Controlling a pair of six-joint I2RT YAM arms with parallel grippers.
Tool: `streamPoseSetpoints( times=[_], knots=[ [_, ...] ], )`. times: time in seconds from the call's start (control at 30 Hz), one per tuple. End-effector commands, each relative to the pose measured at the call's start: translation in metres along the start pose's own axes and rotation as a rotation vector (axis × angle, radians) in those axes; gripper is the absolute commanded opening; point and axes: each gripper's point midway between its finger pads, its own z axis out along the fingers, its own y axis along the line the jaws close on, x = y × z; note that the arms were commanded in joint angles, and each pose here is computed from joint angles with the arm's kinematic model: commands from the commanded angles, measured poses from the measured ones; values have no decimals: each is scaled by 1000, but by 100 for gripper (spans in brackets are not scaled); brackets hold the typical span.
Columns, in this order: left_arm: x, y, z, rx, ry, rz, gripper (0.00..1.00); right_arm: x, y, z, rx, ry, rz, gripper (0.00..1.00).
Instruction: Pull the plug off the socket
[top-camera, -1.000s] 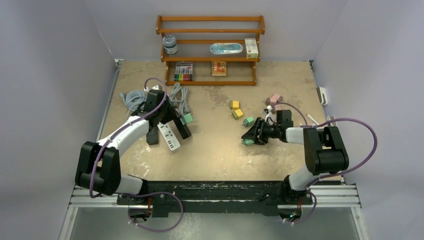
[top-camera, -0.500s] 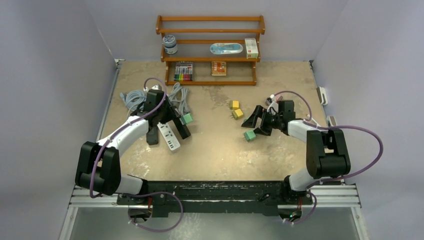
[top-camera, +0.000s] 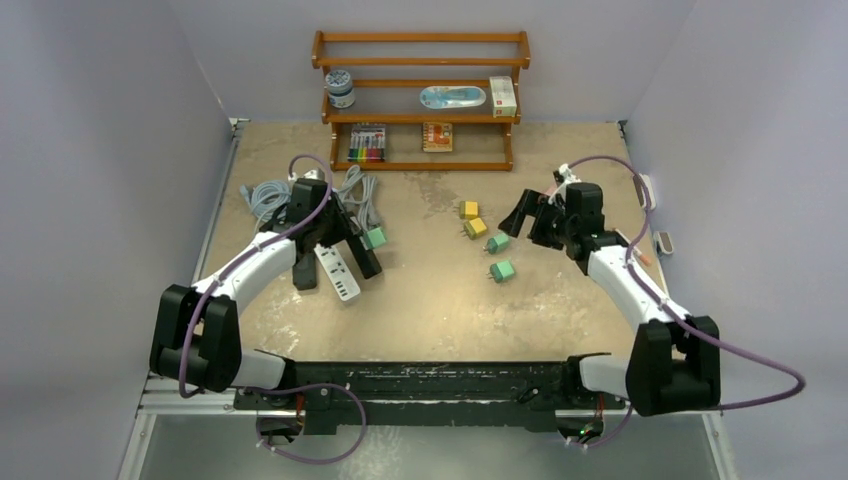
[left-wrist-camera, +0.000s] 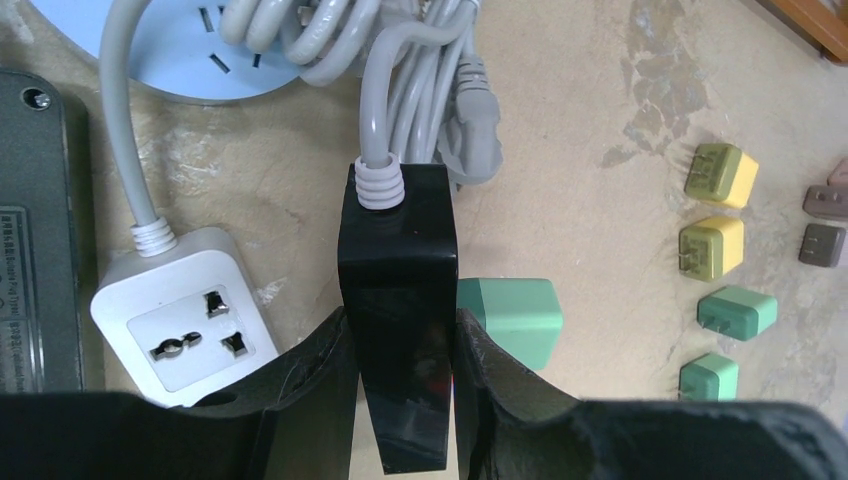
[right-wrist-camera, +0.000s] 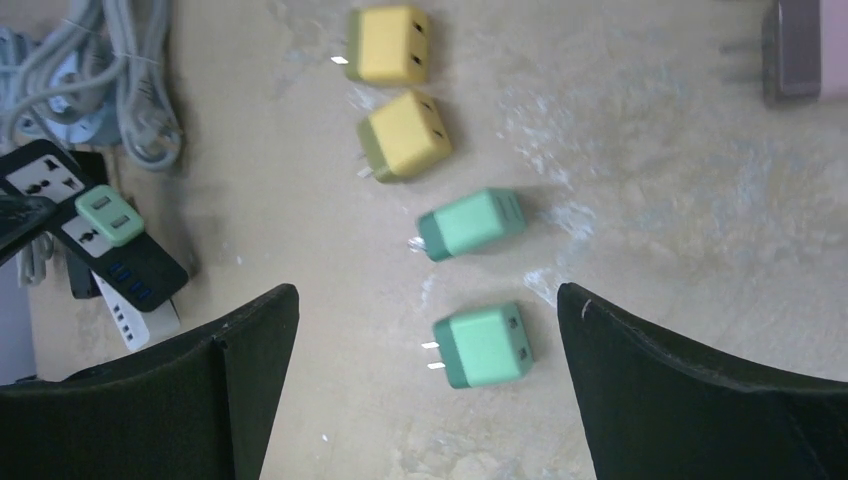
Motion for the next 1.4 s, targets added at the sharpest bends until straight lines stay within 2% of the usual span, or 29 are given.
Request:
streamPoseSetpoints(
  times=[0.0,0.13,0.2,0.27,0.4,0.57,0.77,1.07,1.23,1.3,1.37],
  knots=[
    [-53,-49,-28,187,-162,40,0,-48,57,-17,-20,-190,-199,99],
    [-55,-64,-35,256,-162,63,0,-30,151,-10,-246,-196,-448,99],
    [-56,-71,-39,286,-172,69,0,-14,191,-5,-406,-151,-510,99],
    [-57,-73,-41,300,-178,62,0,6,216,8,-543,-69,-535,99],
    [-59,-74,-43,302,-185,58,0,26,252,19,-752,9,-579,98],
    [-60,-76,-47,311,-192,47,0,27,278,39,-816,48,-609,97],
    [-65,-78,-55,323,-218,45,0,43,280,65,-860,112,-550,95],
    [-64,-78,-61,333,-228,37,0,69,296,93,-870,189,-548,88],
    [-63,-78,-63,337,-228,40,0,78,305,96,-898,208,-546,79],
    [-61,-76,-63,335,-225,41,0,80,308,94,-911,211,-551,72],
    [-59,-75,-62,335,-224,39,0,83,310,94,-918,216,-557,42]
  ],
)
